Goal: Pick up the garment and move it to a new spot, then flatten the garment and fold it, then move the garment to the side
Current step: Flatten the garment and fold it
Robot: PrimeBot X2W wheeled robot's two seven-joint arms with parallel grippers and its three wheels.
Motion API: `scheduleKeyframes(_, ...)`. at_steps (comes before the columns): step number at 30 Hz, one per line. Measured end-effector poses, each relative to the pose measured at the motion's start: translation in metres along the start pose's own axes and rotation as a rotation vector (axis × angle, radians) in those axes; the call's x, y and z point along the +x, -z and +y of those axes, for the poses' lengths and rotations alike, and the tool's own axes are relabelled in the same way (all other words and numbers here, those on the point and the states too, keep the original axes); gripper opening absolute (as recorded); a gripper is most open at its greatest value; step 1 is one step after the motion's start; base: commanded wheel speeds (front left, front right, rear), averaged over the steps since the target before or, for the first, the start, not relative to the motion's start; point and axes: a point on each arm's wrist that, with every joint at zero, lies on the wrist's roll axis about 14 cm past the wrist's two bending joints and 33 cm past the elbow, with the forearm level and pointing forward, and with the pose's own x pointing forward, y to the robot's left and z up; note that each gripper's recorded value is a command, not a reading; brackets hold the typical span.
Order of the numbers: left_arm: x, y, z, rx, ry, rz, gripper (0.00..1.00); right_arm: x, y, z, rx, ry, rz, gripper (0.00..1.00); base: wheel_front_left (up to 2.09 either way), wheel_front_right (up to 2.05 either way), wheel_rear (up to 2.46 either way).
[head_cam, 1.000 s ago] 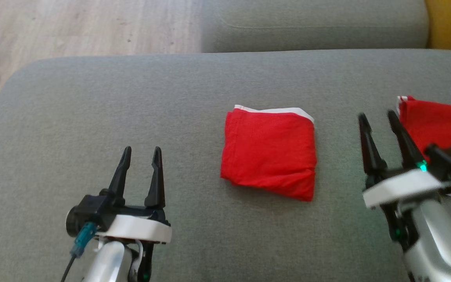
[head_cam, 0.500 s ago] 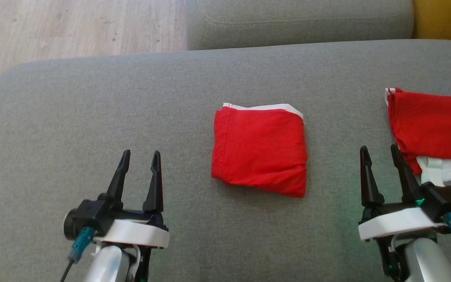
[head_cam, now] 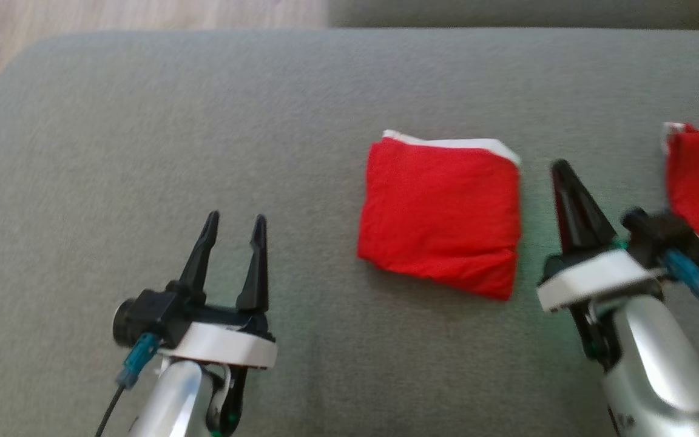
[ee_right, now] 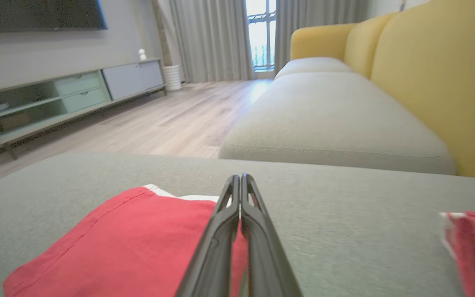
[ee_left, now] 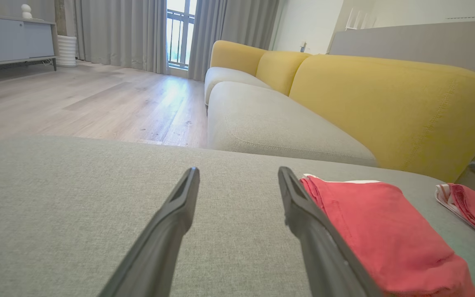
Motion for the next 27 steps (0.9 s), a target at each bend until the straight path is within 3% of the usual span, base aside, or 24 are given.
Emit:
scheduleKeyframes(8,0.0,0.005,0.019,-0.008,-0.054,0.02,1.0,0.049,0.053,0.027,0.002,-0.104,0.198,0.0,0.0,0.0,0.0)
scheduleKeyframes(15,-0.005,0.008,0.03,-0.005,-0.096,0.03,1.0,0.052,0.104,0.022,-0.007,-0.091,0.393,0.0,0.0,0.0,0.0)
scheduleKeyframes(20,-0.006,0.006,0.028,-0.006,-0.09,0.026,1.0,0.06,0.093,0.028,-0.018,-0.103,0.34,0.0,0.0,0.0,0.0)
scheduleKeyframes(27,-0.006,0.002,0.024,-0.009,-0.084,0.014,1.0,0.06,0.071,0.077,-0.01,-0.232,0.244,0.0,0.0,0.0,0.0)
